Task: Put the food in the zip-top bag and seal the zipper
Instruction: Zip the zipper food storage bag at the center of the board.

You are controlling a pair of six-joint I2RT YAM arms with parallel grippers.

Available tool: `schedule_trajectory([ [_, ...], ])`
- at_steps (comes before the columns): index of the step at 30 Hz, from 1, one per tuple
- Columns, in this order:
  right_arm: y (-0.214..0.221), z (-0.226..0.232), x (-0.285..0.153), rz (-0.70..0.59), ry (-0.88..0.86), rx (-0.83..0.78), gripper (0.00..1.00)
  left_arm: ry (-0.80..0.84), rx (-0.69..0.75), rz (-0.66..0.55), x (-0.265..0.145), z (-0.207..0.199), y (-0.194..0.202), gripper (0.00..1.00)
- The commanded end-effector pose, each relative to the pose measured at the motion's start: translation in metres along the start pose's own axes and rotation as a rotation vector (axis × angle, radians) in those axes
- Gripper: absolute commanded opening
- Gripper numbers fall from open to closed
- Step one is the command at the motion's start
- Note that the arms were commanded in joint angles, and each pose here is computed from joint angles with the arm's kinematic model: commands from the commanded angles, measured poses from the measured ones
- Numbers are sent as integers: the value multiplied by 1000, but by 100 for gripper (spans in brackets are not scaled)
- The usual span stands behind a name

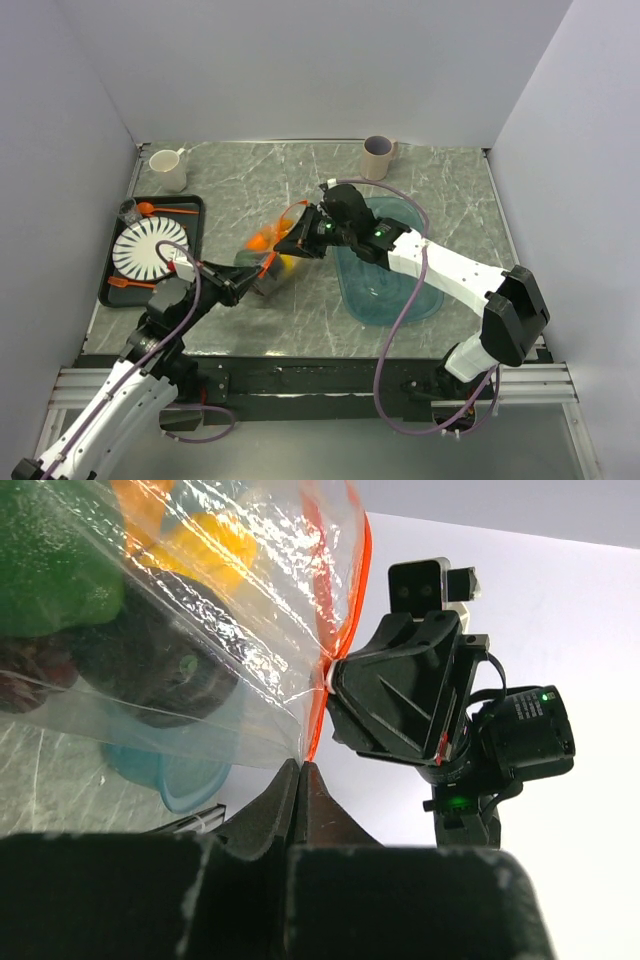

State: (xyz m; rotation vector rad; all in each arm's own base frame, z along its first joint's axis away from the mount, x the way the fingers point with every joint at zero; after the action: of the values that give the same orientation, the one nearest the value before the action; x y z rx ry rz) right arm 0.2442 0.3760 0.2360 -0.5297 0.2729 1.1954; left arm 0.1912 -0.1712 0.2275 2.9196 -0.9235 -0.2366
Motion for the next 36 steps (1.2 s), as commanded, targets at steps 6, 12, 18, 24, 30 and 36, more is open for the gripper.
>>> schedule_trajectory([
  [6, -53, 20, -20, -169, -47, -7, 0, -20, 10, -33, -12, 7, -4, 1],
  [12, -65, 13, -21, -182, -32, 6, 0, -24, 11, -44, -17, 8, -5, 1],
  [18, -84, 2, -24, -208, -7, 15, 0, -33, 10, -47, -18, 10, -6, 1],
  [24, -106, -14, -26, -240, 24, 30, 0, -35, 10, -45, -19, 11, -5, 1],
  [30, -128, -25, -25, -258, 58, 22, 0, -39, 9, -44, -20, 13, -5, 1],
  [36, -150, -29, -26, -278, 73, 11, 0, -42, 7, -44, -20, 15, -5, 1],
])
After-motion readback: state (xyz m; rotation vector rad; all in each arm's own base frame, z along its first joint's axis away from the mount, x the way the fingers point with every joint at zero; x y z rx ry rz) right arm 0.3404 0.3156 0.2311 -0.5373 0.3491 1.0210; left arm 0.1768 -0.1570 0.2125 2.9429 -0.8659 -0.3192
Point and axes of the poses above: each gripper's point midway between its finger pads, its own x axis out along the fingers, its own z axis along the line the jaws close on, y = z × x, the point moved 1 cm from there along -x, back along the fingers, and after that the axes turned 3 degrees about -x, right-handed, at the moved point
